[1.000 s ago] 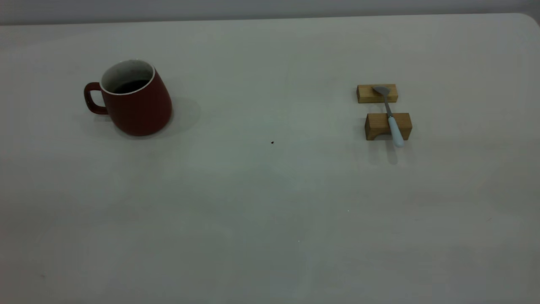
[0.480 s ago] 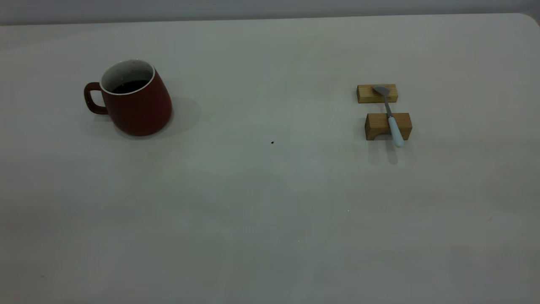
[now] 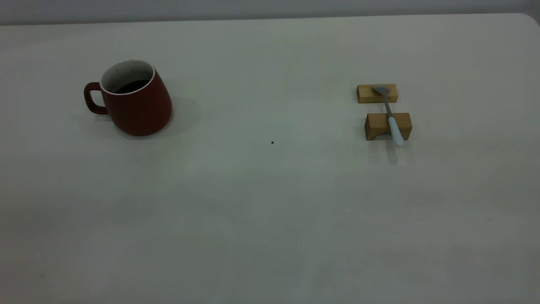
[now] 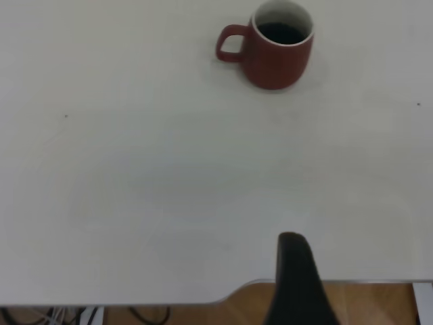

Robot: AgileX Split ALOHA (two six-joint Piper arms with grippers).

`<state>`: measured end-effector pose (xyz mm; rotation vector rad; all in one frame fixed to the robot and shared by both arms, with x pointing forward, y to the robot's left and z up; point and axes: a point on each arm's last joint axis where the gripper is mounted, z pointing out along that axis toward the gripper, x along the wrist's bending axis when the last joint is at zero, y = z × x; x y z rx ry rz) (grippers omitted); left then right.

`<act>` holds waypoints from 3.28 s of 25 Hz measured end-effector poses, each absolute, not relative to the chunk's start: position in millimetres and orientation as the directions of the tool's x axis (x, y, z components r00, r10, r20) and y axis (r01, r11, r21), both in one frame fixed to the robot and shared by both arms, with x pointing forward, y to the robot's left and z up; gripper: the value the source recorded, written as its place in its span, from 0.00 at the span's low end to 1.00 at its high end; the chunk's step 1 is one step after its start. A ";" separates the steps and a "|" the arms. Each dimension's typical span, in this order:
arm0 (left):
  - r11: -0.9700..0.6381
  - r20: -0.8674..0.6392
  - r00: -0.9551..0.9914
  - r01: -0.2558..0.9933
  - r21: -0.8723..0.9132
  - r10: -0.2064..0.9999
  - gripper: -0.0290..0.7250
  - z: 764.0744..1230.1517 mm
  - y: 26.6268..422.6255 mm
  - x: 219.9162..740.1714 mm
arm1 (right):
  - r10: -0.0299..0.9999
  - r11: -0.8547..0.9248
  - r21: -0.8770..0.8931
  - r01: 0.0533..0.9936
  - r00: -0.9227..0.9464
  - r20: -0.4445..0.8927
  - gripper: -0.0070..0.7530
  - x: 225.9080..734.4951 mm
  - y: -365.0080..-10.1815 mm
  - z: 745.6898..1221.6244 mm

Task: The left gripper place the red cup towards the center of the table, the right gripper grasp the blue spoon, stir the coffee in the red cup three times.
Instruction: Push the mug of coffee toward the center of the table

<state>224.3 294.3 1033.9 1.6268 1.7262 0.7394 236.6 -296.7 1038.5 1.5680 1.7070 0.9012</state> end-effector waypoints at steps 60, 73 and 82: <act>-0.975 -0.020 0.989 0.149 0.167 0.148 0.78 819.9 302.4 691.0 | 0.997 0.052 0.830 0.555 -0.080 -0.008 0.32 236.6 -296.7 1038.5; -0.987 0.049 0.998 -0.033 0.154 -0.026 0.78 793.3 222.0 690.4 | 0.997 0.052 0.830 0.555 -0.080 -0.008 0.32 236.6 -296.7 1038.5; -0.985 0.088 0.996 -0.040 0.169 -0.025 0.78 790.7 161.2 681.2 | 0.997 0.052 0.830 0.555 -0.080 -0.008 0.32 236.6 -296.7 1038.5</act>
